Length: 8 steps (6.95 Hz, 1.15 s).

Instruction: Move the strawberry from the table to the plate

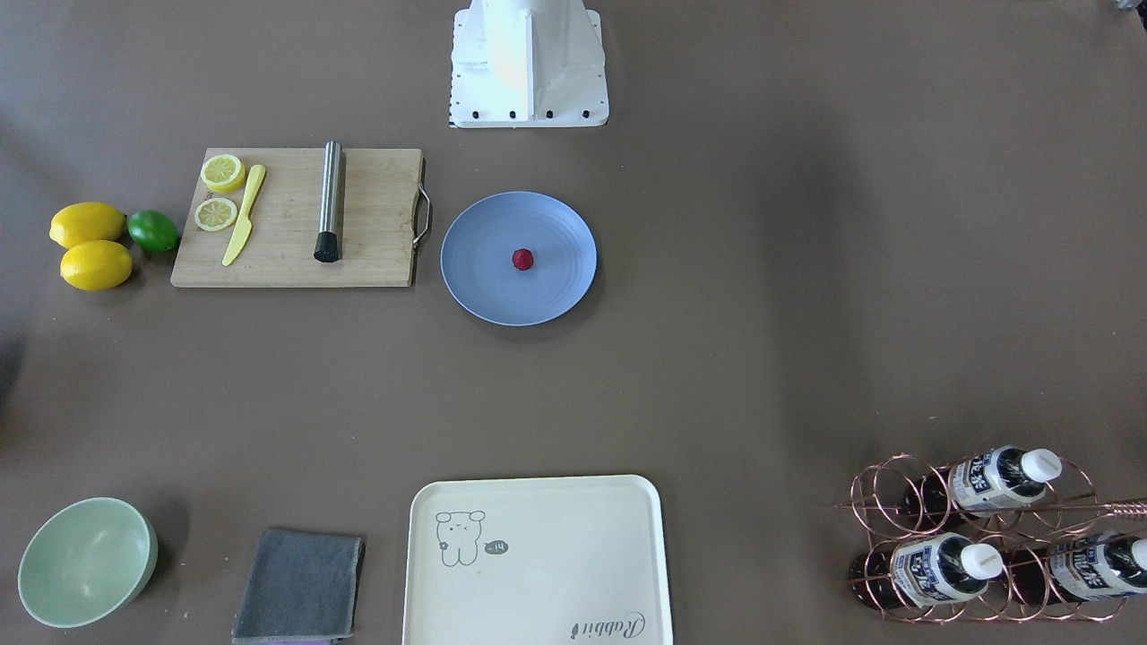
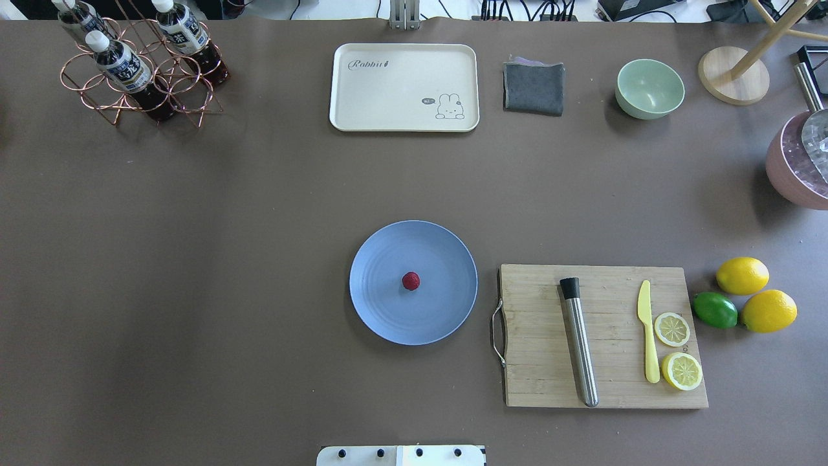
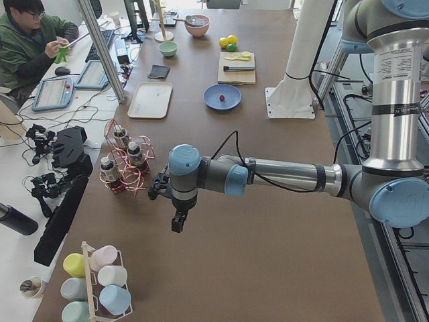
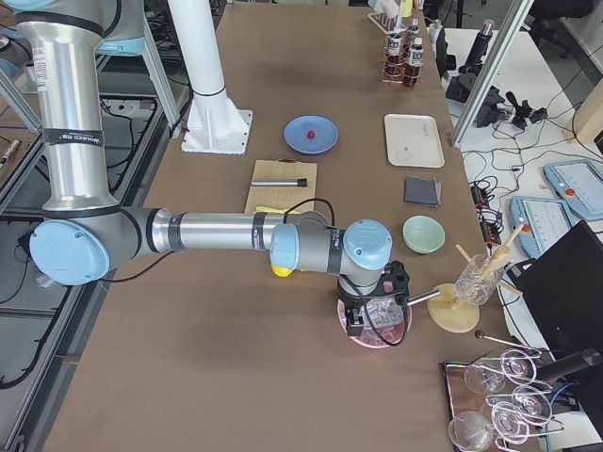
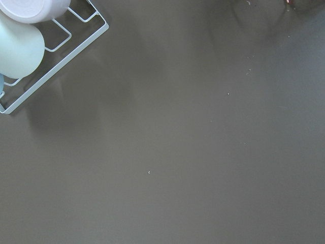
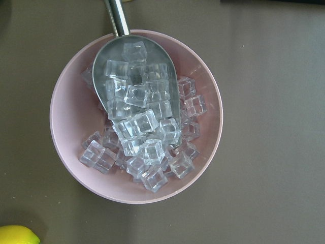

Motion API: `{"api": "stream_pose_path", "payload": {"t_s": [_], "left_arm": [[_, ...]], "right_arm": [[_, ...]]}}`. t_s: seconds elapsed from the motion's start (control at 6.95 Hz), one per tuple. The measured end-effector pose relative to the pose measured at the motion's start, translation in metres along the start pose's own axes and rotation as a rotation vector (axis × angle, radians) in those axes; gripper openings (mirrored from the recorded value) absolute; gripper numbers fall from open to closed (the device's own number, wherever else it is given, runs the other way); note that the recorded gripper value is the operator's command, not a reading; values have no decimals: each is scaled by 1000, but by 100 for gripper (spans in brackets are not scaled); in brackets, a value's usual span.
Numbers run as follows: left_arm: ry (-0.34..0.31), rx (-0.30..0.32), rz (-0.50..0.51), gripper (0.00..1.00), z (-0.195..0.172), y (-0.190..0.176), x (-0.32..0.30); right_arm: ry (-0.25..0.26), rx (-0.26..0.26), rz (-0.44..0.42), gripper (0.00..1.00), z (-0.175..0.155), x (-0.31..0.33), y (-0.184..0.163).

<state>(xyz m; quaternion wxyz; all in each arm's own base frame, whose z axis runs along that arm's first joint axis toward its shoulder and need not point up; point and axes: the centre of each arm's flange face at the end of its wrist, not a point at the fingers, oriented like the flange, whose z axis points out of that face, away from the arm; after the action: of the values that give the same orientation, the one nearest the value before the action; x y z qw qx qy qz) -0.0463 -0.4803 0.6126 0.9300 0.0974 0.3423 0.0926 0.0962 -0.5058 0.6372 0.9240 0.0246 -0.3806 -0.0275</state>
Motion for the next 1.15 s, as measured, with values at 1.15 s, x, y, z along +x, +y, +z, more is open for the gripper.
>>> {"api": "stream_pose_path", "payload": {"t_s": [1.15], "left_arm": [[2, -10, -12, 98, 4, 4, -3]], "right_arm": [[-1, 2, 6, 100, -1, -1, 1]]}}
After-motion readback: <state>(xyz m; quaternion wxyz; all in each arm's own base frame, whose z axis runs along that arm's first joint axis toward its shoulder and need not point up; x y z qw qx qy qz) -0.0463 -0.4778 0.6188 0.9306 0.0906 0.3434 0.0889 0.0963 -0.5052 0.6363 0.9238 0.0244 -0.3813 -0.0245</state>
